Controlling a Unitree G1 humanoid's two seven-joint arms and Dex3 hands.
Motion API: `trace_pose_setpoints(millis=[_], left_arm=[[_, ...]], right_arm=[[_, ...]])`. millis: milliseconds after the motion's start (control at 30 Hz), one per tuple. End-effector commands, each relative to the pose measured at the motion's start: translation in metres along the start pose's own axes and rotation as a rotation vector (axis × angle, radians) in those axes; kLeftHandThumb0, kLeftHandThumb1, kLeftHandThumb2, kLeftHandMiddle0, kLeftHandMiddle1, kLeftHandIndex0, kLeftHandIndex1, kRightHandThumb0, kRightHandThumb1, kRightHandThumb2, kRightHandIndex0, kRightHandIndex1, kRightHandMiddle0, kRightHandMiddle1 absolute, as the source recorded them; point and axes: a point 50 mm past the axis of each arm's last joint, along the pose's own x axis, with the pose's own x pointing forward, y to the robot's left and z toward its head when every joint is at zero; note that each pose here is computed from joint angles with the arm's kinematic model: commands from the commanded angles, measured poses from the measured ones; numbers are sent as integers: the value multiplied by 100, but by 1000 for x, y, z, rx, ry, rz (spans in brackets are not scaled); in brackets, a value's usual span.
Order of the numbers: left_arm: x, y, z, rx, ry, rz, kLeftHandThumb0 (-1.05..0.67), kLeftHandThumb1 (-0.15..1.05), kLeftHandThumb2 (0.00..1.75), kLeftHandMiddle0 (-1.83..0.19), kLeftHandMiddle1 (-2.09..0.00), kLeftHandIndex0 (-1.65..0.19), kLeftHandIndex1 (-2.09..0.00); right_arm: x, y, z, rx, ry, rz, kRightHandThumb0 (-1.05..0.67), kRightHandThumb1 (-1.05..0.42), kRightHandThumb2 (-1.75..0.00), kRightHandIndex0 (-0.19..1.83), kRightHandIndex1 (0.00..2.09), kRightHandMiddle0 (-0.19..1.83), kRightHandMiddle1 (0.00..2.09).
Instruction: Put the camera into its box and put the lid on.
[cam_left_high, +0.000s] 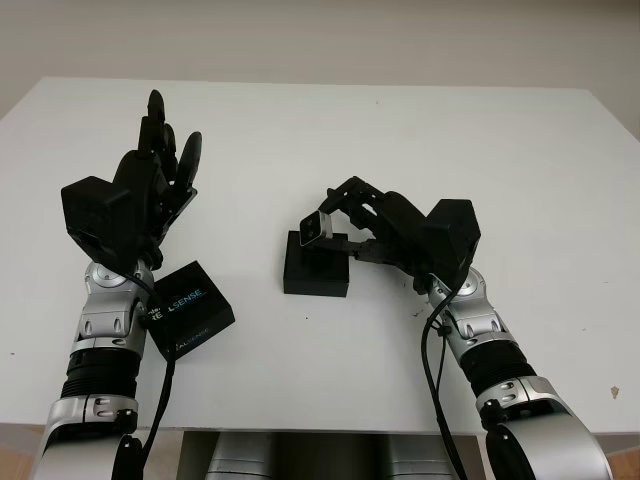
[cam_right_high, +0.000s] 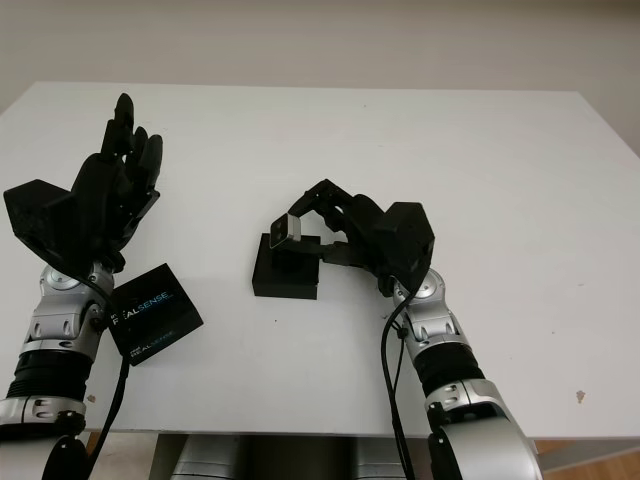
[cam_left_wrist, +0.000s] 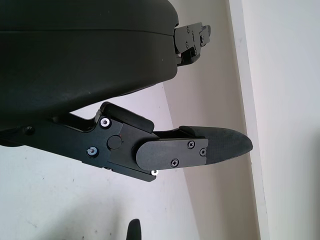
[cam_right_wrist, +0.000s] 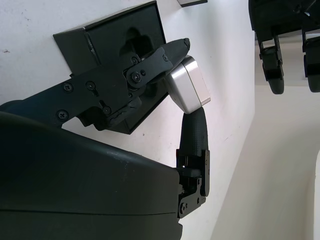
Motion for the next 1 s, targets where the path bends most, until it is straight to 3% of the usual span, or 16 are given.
trace_pose_setpoints(millis=[0,967], left_arm=[[0,1,2,10,-12,-8,-74,105,48,19,0,19,0],[-1,0,2,2,-10,-1,-73,105,48,19,0,19,0]], right_arm=[[-1,2,0,23,-5,-4,-43,-92,-5,15,6,31,178],[-8,16,-9,21,54,31,-42,-92,-6,16,6,33,177]])
